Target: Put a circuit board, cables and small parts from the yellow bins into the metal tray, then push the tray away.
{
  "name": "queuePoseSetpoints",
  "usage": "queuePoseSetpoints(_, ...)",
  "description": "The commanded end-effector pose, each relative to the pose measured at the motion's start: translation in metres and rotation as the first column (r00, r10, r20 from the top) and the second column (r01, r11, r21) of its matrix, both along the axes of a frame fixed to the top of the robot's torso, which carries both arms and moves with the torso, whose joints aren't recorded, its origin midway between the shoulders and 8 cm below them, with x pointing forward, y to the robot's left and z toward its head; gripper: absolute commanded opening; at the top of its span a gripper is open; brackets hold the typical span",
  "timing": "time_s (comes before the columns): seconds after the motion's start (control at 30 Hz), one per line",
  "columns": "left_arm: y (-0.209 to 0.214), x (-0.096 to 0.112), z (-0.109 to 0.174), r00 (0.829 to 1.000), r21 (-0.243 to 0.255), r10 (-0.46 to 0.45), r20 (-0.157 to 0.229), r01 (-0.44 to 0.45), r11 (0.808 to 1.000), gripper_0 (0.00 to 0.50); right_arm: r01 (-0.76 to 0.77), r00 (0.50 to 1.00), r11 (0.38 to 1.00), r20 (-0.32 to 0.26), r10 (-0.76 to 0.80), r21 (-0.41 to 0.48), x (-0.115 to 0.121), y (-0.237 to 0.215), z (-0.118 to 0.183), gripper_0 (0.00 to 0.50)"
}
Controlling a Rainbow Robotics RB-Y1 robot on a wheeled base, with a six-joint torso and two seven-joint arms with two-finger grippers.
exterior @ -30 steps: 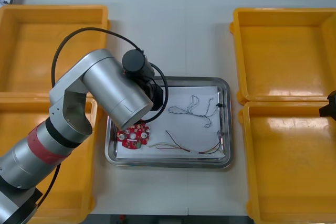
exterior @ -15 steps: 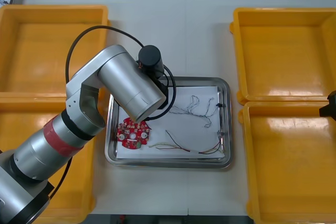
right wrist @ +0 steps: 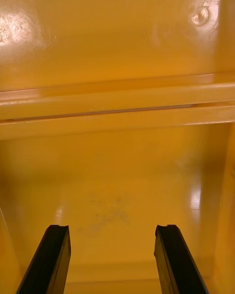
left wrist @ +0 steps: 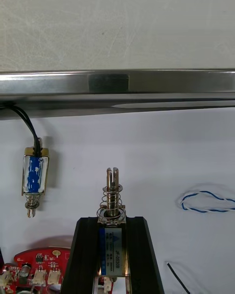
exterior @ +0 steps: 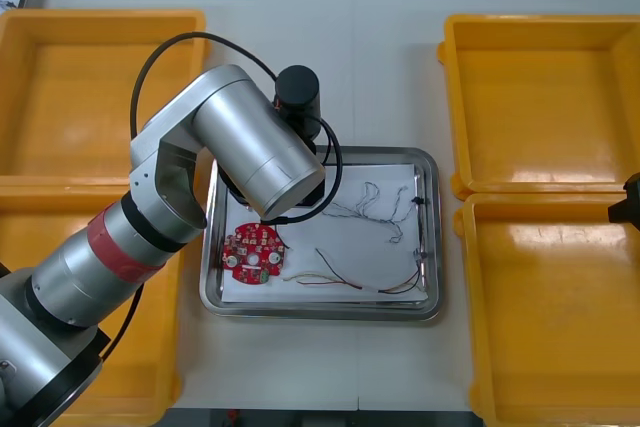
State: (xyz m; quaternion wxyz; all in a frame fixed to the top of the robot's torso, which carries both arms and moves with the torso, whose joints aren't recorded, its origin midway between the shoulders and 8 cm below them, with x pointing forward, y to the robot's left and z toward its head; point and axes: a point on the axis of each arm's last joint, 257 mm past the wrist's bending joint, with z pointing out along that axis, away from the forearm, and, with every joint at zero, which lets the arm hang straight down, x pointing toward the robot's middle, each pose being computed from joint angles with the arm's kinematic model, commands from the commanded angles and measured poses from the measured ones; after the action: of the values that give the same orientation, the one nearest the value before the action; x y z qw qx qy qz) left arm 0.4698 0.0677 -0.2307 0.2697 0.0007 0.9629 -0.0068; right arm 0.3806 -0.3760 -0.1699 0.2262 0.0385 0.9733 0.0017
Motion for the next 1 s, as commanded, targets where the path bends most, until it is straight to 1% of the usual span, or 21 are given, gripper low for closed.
queuePoseSetpoints(0.03, -0.019, 0.006, 0.025, 1.000, -0.040, -0.008, 0.017, 0.009, 0.999, 0.000, -0.034, 0.999, 0.998, -0.011, 0.033, -0.048, -0.004, -0.007, 0.002, 0.500)
queuePoseSetpoints(0.1, -0.018, 0.009, 0.022, 1.000, -0.033, -0.005, 0.010, 0.005, 0.999, 0.000, -0.034, 0.999, 0.998, -0.011, 0.033, -0.048, -0.004, -0.007, 0.002, 0.500)
queuePoseSetpoints(0.23, -0.020, 0.013, 0.019, 1.000, -0.036, -0.006, 0.013, 0.007, 0.999, 0.000, -0.034, 0.999, 0.998, -0.011, 0.033, -0.048, -0.004, -0.007, 0.002, 0.500)
queuePoseSetpoints(0.43, -0.023, 0.017, 0.018, 1.000, -0.040, -0.008, 0.020, 0.009, 0.999, 0.000, -0.034, 0.999, 0.998, -0.011, 0.033, -0.048, -0.004, -0.007, 0.002, 0.500)
queuePoseSetpoints(0.53, -0.022, 0.021, 0.015, 1.000, -0.041, -0.007, 0.021, 0.007, 0.999, 0.000, -0.034, 0.999, 0.998, -0.011, 0.033, -0.048, -0.004, -0.007, 0.002, 0.500)
queuePoseSetpoints(0.7, -0.024, 0.028, 0.011, 0.999, -0.045, -0.009, 0.034, 0.010, 0.999, 0.000, -0.034, 0.999, 0.998, -0.011, 0.033, -0.048, -0.004, -0.007, 0.002, 0.500)
queuePoseSetpoints(0.9, -0.022, 0.031, 0.011, 0.999, -0.039, -0.003, 0.041, 0.004, 0.999, 0.000, -0.034, 0.999, 0.998, -0.011, 0.033, -0.048, -0.004, -0.007, 0.002, 0.500)
queuePoseSetpoints(1.0, -0.021, 0.030, 0.010, 0.999, -0.036, -0.002, 0.039, 0.003, 0.999, 0.000, -0.034, 0.999, 0.998, -0.011, 0.033, -0.048, -0.004, -0.007, 0.002, 0.500)
